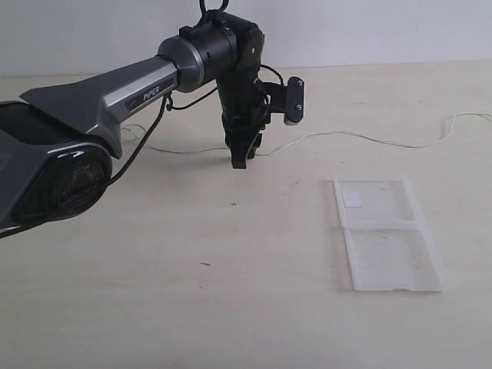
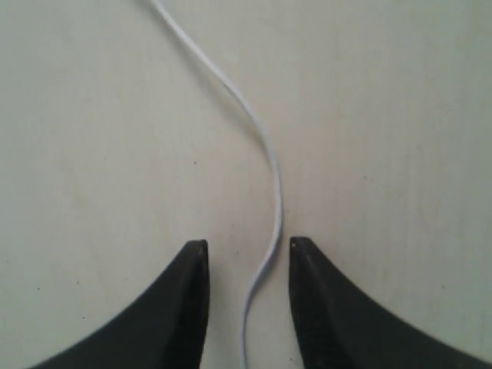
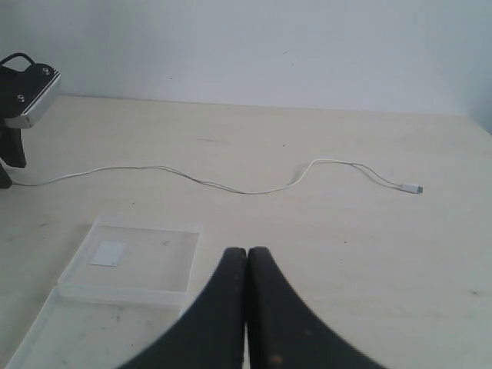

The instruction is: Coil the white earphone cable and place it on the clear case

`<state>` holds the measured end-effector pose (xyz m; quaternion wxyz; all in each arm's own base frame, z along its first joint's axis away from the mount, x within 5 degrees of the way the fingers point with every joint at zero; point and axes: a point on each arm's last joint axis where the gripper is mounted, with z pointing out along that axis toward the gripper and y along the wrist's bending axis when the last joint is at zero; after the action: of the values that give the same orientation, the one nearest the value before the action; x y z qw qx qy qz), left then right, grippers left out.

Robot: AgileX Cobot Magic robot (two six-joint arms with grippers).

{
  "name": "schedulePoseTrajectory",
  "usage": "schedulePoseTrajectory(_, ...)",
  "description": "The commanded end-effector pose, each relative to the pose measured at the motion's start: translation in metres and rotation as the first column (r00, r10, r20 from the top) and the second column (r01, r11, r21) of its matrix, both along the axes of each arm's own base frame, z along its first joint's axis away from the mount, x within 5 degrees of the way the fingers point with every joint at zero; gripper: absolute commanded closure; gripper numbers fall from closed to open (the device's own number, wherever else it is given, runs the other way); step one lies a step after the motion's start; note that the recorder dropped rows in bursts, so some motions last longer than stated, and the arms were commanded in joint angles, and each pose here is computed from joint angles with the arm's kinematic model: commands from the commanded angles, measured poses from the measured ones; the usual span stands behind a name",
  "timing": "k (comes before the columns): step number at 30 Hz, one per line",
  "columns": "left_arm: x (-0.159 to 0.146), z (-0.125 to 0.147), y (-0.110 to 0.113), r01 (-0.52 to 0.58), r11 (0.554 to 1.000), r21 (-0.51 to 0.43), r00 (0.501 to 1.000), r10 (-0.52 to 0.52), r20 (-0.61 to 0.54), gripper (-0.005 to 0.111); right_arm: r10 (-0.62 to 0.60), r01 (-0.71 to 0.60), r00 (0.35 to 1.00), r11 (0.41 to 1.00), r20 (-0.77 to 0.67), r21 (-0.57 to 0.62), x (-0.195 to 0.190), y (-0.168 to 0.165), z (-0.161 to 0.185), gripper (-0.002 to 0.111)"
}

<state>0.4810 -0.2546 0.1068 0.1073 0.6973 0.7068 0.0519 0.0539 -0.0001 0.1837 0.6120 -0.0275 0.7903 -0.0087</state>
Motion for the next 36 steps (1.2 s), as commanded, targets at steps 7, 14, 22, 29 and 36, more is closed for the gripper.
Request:
schedulePoseTrajectory(7, -0.006, -0.038, 0.005, 0.005, 0.999, 0.049, 0.995, 0.0, -0.097, 0.104, -0.002, 0.002, 1.0, 1.0, 0.016, -0.003, 0.0, 0.0, 0.0, 0.108)
schedulePoseTrajectory(14, -0.006, -0.038, 0.005, 0.009, 0.999, 0.049, 0.995, -0.004, -0.097, 0.107, -0.002, 0.002, 1.0, 1.0, 0.016, -0.003, 0.0, 0.0, 0.0, 0.108)
schedulePoseTrajectory(22, -0.004, -0.019, 0.004, -0.021, 0.999, 0.029, 0.997, 0.023, -0.068, 0.107, -0.002, 0.003, 1.0, 1.0, 0.016, -0.005, 0.0, 0.0, 0.0, 0.108)
schedulePoseTrajectory(29, -0.003, 0.01, 0.004, -0.058, 0.998, -0.004, 0.998, 0.058, -0.024, 0.107, -0.002, 0.003, 1.0, 1.0, 0.016, -0.005, 0.0, 0.0, 0.0, 0.108)
schedulePoseTrajectory(36, -0.003, 0.032, 0.004, -0.077, 0.997, -0.03, 0.997, 0.077, 0.008, 0.107, -0.002, 0.002, 1.0, 1.0, 0.016, -0.003, 0.0, 0.0, 0.0, 0.108)
